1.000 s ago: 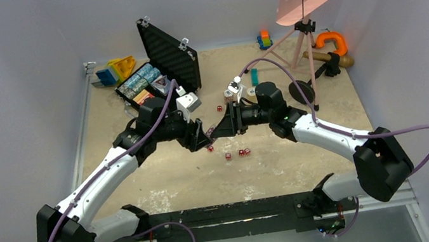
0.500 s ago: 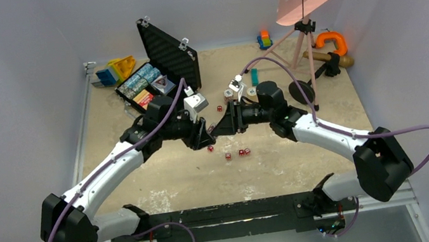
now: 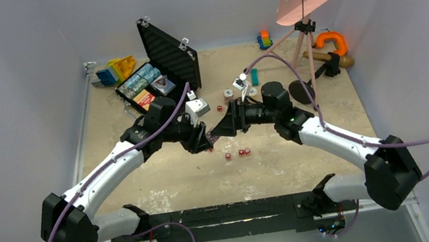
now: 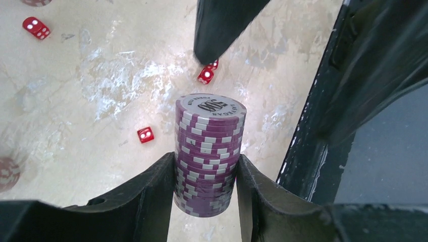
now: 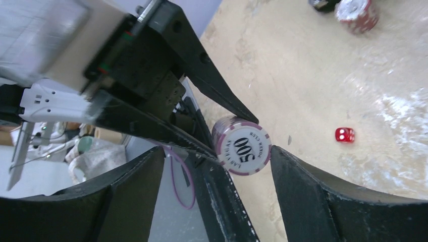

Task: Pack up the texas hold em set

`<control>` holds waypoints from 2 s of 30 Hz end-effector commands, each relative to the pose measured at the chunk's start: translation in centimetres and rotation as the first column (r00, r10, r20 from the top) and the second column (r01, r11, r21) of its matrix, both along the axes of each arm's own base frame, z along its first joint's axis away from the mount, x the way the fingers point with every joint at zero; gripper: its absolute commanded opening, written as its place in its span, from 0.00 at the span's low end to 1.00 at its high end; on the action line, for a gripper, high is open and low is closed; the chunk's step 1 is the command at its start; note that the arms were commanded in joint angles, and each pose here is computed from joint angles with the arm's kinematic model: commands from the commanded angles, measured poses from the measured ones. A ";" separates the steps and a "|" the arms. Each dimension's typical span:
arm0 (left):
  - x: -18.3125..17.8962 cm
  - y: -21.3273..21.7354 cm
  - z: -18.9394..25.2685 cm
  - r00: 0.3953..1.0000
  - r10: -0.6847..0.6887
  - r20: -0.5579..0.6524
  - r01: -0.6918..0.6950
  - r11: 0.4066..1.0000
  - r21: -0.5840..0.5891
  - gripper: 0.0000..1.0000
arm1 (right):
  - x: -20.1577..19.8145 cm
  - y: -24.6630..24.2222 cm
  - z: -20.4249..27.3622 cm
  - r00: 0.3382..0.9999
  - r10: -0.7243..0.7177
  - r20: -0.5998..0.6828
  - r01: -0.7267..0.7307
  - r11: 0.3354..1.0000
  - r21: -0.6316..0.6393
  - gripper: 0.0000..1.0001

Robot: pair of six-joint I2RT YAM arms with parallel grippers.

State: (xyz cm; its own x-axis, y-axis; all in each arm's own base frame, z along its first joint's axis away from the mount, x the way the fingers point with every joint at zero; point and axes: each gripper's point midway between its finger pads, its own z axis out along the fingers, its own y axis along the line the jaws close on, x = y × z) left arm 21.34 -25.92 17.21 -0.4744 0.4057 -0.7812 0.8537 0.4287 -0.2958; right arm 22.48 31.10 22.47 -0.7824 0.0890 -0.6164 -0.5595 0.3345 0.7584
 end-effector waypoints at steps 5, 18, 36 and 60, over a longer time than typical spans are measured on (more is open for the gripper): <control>5.6 3.5 3.2 0.985 0.085 0.151 -0.093 0.994 0.048 0.00 | 3.5 -5.4 3.0 0.951 -0.259 0.170 0.261 0.965 0.007 0.83; 19.3 11.7 -0.4 0.966 0.206 0.158 -0.257 0.847 0.465 0.00 | 1.1 -5.8 1.9 0.958 -0.211 0.193 0.209 0.978 0.030 0.82; 26.3 12.6 -5.3 0.978 0.200 0.053 -0.199 0.843 0.499 0.00 | 0.2 -7.9 2.3 0.928 -0.266 0.261 0.279 0.960 -0.015 0.81; 28.1 14.1 -9.0 0.974 0.222 0.035 -0.205 0.813 0.545 0.00 | 0.1 -8.3 1.3 0.930 -0.282 0.238 0.297 0.954 -0.031 0.80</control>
